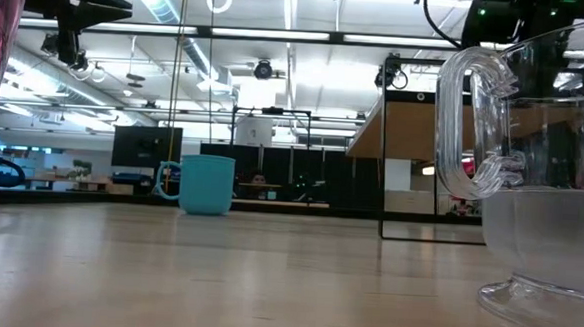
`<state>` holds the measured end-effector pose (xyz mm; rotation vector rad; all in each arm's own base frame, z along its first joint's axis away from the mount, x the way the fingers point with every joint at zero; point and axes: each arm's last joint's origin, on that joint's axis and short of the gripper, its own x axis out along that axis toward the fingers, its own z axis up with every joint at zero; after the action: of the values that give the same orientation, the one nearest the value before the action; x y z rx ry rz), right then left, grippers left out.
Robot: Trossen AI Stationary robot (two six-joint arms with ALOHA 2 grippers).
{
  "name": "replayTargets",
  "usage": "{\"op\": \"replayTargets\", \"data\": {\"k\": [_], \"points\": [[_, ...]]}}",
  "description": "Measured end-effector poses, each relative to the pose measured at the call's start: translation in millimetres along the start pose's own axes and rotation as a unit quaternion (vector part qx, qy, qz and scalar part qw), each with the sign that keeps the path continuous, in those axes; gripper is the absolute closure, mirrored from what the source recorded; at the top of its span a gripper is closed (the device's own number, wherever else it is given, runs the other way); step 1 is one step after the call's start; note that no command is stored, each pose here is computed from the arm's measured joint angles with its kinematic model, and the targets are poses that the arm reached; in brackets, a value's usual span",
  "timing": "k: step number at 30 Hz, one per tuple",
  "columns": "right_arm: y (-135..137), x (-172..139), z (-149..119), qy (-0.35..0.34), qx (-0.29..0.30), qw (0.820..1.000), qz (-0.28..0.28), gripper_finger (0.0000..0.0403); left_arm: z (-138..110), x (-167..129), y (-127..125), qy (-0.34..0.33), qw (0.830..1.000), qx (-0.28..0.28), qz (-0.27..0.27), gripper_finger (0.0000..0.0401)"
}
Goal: Stack small to large cups/mugs on shelf
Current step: Put the transparent cup on the shelf
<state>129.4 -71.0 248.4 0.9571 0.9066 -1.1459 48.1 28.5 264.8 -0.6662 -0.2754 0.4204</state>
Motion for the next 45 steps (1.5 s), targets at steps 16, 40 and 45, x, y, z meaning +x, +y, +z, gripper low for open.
{"op": "replayTargets", "data": {"k": [16,40,45], "points": [[-11.0,-58.8,5.2,-0.03,0.002,0.998,0.058,0.0353,-1.1,0.0,1.0,0.006,1.0,-0.001,0.005,0.0346],[71.6,-151.5,-116.0,0.16,-0.152,0.928,0.302,0.0353,-1.1,-0.1,1.0,0.005,1.0,-0.005,0.005,0.0349],[85.8,-140.6,-163.6,0.188,-0.171,0.934,0.249,0.0353,-1.1,0.0,1.0,0.005,1.0,-0.015,0.005,0.0344]]}}
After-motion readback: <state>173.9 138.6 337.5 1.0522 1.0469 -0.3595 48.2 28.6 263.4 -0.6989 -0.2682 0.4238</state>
